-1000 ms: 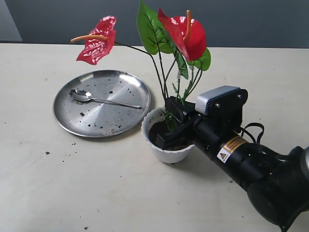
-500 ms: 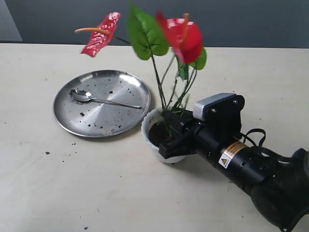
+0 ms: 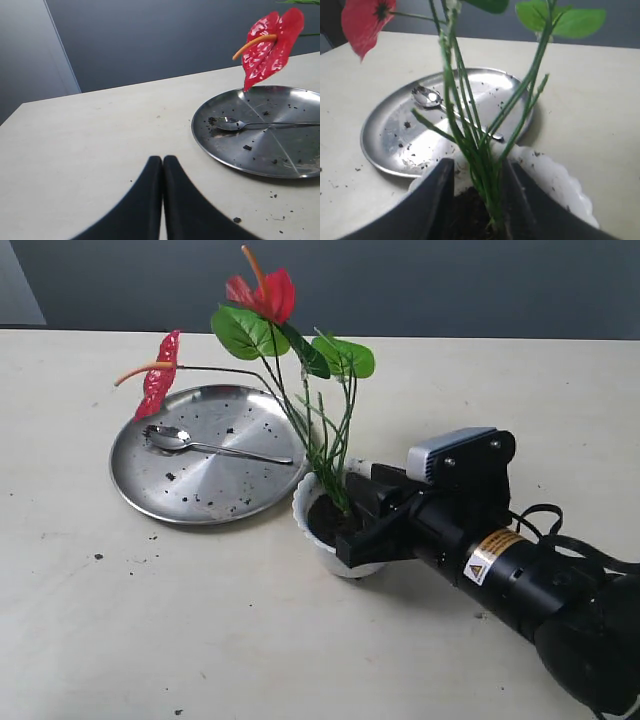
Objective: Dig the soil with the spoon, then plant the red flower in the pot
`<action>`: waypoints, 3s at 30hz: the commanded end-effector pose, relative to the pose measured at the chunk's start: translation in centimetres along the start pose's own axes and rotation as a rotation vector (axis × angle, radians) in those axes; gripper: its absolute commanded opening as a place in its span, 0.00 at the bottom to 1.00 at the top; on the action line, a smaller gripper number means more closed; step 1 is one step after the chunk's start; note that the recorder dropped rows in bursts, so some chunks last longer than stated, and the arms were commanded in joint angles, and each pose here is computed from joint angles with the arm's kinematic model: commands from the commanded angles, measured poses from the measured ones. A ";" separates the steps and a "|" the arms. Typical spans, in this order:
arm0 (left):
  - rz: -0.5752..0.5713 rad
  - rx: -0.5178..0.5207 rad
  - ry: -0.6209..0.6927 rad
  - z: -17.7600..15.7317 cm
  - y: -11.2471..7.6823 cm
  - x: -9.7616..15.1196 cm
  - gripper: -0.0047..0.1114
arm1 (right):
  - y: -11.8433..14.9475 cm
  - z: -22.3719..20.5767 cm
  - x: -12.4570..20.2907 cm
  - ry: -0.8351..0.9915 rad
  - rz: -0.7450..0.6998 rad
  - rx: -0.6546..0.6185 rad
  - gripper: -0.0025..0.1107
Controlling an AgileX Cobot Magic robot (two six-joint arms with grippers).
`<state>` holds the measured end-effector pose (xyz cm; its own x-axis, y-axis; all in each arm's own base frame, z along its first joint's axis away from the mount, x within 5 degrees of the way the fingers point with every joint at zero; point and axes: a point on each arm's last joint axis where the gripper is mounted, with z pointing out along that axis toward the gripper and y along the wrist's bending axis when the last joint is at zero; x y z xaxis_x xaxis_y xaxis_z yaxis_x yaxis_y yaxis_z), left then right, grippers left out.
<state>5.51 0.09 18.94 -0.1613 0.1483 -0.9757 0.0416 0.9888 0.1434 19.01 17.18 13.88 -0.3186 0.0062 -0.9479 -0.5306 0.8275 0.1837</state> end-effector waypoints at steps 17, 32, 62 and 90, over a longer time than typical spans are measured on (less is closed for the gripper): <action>-0.008 0.004 -0.006 0.0 0.0 -0.1 0.05 | -9.1 -1.5 -15.2 0.199 -0.094 0.300 0.02; -0.008 0.004 -0.006 0.0 0.0 -0.1 0.05 | -14.8 -3.9 -17.3 0.119 -0.030 0.507 0.02; -0.008 0.004 -0.006 0.0 0.0 -0.1 0.05 | -7.6 -16.4 -21.7 -0.145 -0.708 0.578 0.02; -0.008 0.004 -0.006 0.0 0.0 -0.1 0.05 | -6.3 -20.5 0.2 0.202 -0.678 0.488 0.02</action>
<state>5.51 0.09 18.94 -0.1613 0.1483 -0.9757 0.0416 0.9888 0.1434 6.44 0.53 18.53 -0.1538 -0.6433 -0.7500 -0.2342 0.7611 -0.6049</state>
